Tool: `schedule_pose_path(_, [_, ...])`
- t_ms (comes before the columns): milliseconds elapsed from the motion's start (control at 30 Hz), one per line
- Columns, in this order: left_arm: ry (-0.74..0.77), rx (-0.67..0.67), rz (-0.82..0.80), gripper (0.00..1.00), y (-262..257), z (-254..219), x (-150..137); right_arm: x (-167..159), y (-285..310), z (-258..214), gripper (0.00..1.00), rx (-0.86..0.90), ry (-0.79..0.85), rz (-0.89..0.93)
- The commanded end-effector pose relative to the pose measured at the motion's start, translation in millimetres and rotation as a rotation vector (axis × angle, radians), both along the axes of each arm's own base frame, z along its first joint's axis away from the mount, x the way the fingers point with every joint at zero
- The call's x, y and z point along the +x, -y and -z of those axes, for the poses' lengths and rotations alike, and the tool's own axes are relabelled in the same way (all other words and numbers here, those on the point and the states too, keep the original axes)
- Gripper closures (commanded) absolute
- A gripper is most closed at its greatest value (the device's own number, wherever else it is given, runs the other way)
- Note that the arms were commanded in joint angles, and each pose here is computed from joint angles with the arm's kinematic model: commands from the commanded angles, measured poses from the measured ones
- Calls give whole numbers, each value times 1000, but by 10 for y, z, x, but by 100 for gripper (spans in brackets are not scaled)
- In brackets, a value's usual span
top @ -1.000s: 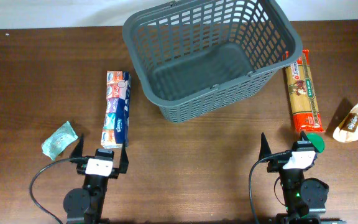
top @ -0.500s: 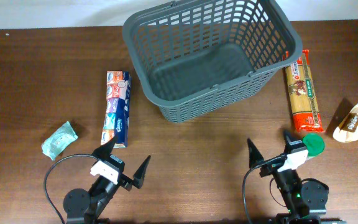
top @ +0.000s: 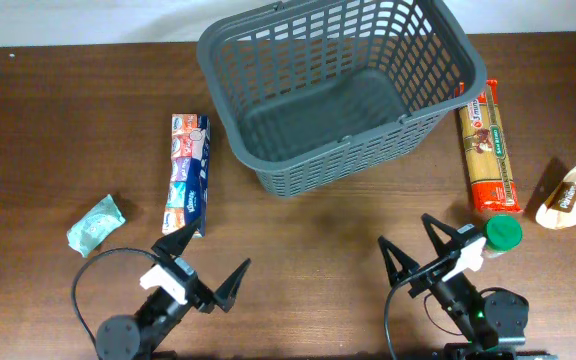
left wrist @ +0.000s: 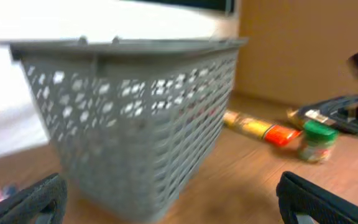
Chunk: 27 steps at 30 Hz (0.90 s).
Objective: Pack container
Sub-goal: 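Raise both arms and move grippers toward the grey basket rims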
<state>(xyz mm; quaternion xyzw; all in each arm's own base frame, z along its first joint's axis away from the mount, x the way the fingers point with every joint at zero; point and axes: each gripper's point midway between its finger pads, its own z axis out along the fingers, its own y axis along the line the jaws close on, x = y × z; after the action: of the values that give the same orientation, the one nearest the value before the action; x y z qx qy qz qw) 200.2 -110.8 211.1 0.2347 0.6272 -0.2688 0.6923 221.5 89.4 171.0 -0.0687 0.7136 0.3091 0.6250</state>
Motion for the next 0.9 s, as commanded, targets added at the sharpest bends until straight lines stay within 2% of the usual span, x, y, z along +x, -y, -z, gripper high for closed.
schedule_pose_path(0, [45,-29,76,1,89,-387,-176,-163,-151,-429,1,20,87,-102])
schedule_pose_path(167, [99,66,60,1,94,-929,-263,-290,-9,-1332,1,-54,289,5])
schedule_pose_path(233, [134,96,54,1,94,-1361,-300,-379,57,-1776,1,-69,314,52])
schedule_pose_path(300, [156,94,35,1,74,-1766,-313,-458,82,-2082,1,-120,311,72])
schedule_pose_path(400, [162,92,15,1,51,-2288,-316,-524,157,-2407,1,-203,213,114])
schedule_pose_path(533, [168,100,70,1,116,-2526,-323,-600,143,-2552,1,-220,65,89])
schedule_pose_path(667, [204,115,145,1,204,-2567,-404,-584,162,-2380,1,-228,-74,85])
schedule_pose_path(800, [258,112,167,1,228,-2686,-472,-532,176,-2431,1,-218,-86,95])
schedule_pose_path(867, [256,86,181,1,238,-2773,-511,-556,200,-2668,1,-219,-41,115])
